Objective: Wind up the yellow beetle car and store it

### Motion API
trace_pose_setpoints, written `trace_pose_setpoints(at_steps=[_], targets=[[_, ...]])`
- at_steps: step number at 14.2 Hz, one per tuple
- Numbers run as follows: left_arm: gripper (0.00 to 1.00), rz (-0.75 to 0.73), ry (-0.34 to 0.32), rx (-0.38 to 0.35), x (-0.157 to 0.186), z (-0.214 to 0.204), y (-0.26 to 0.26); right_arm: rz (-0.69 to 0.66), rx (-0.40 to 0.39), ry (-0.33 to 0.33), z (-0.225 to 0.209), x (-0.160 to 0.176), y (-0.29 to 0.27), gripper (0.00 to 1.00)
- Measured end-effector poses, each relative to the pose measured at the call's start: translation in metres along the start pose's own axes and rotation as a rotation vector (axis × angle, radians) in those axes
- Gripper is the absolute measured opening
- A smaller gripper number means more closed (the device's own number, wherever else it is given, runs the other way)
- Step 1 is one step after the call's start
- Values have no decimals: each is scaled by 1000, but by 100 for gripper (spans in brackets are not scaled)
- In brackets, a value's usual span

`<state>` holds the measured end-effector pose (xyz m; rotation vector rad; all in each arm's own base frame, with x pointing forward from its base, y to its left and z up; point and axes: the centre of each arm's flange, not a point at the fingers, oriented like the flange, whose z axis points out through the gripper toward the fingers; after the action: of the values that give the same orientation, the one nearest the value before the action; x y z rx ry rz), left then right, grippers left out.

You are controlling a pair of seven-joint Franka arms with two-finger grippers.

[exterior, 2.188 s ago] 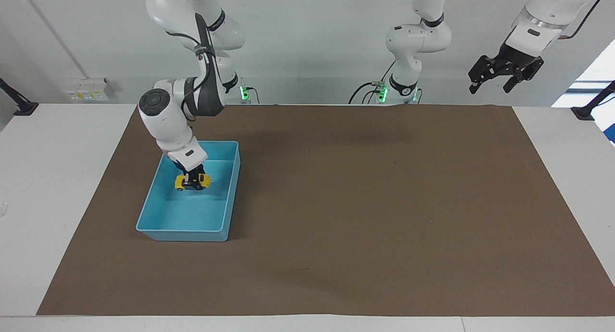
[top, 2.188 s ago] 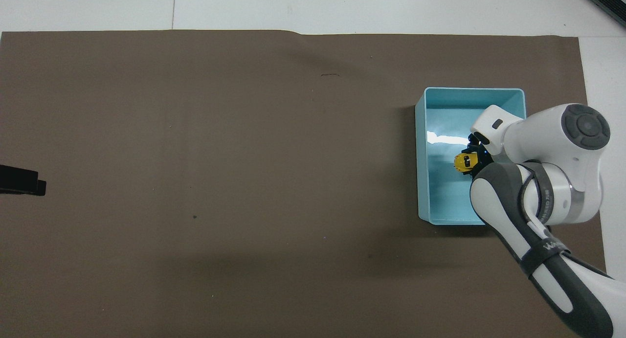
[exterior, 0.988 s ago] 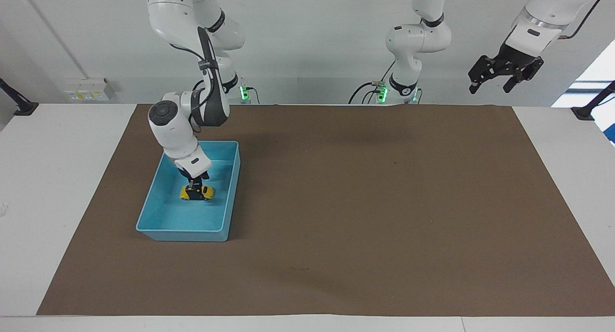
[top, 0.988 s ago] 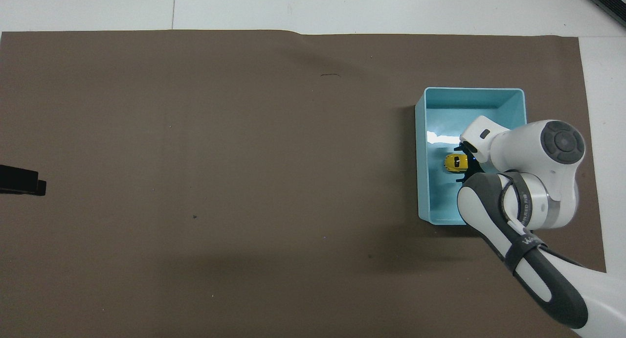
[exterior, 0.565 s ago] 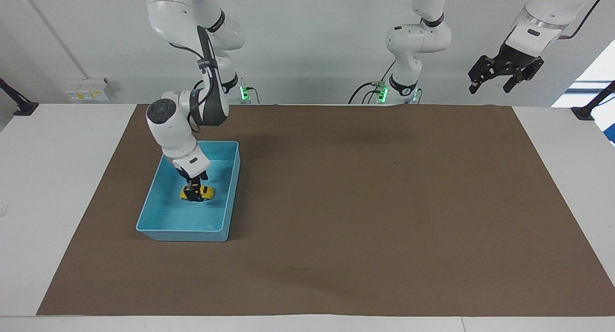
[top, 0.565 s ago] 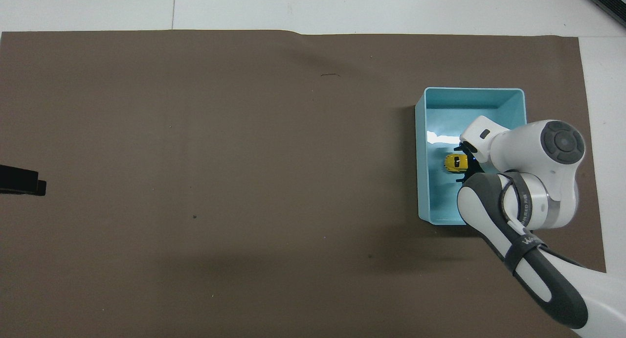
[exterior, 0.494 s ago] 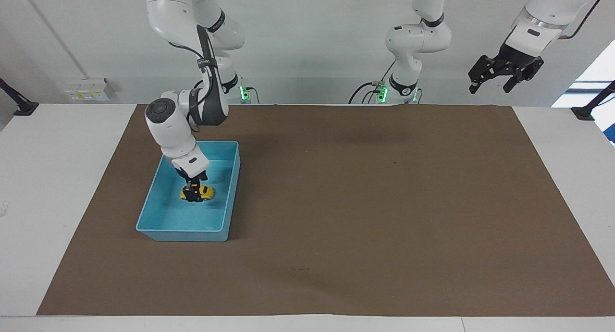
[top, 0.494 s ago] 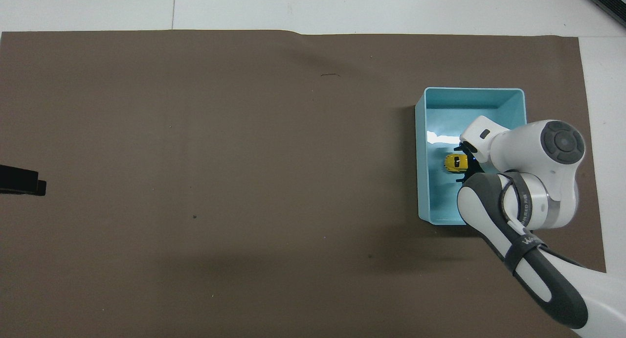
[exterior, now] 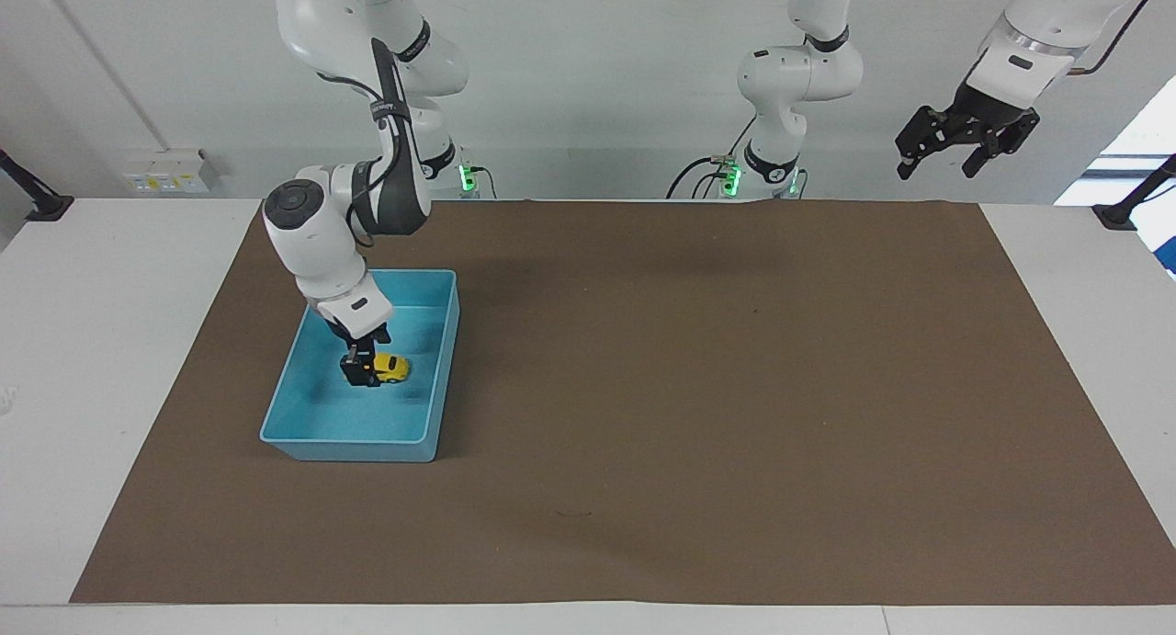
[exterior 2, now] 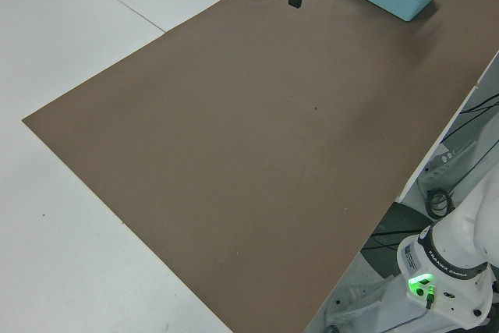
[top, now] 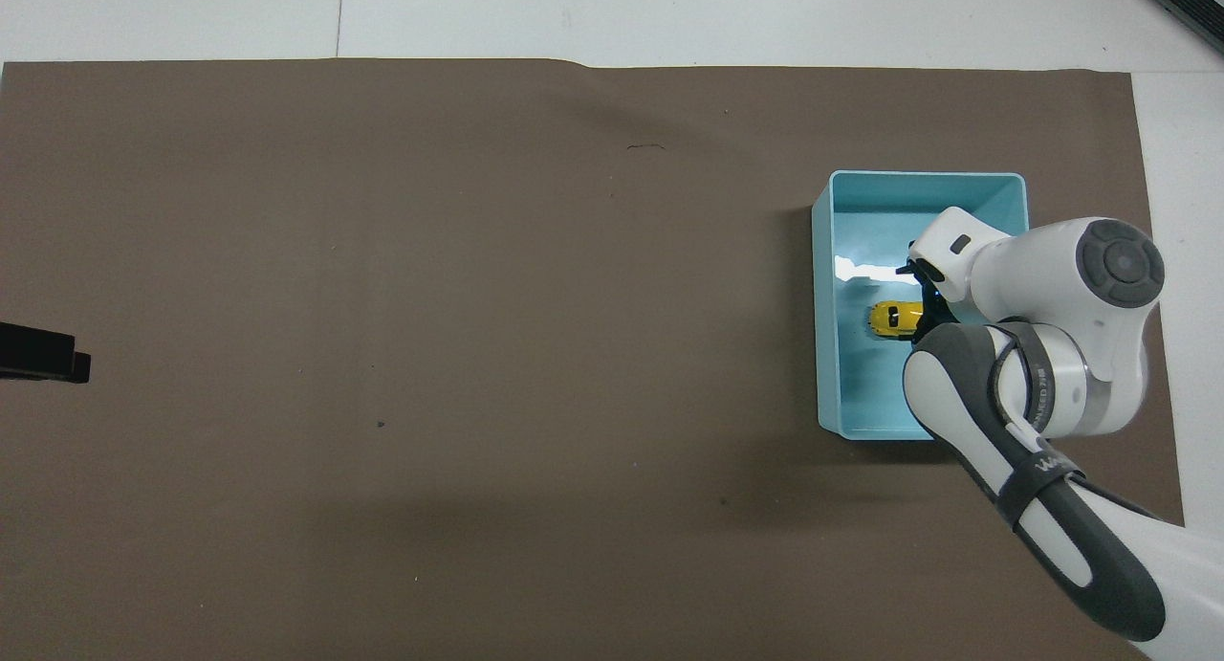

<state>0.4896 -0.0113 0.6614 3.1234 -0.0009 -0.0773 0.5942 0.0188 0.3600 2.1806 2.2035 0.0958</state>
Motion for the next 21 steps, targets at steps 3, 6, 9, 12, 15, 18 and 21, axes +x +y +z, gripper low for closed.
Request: trace_pose_setpoints(at_steps=[3,6,9,12,15,18,21], targets=[[100,0,0,0,0,0,0,1,2,1,-19,8,5,99],[100,0,0,0,0,0,0,8,19,0,-42,8,10,100],[100,0,0,0,0,0,0,33,33,-2,-75,4,14,100],[100,0,0,0,0,0,0,162,42,-6,-114,1,15,100],[100,0,0,0,0,0,0,278,44,-10,-131,1,10,100],[100,0,0,0,0,0,0,422,56,-16,-142,5,7,100],[100,0,0,0,0,0,0,538,64,-23,-174,9,6,100]])
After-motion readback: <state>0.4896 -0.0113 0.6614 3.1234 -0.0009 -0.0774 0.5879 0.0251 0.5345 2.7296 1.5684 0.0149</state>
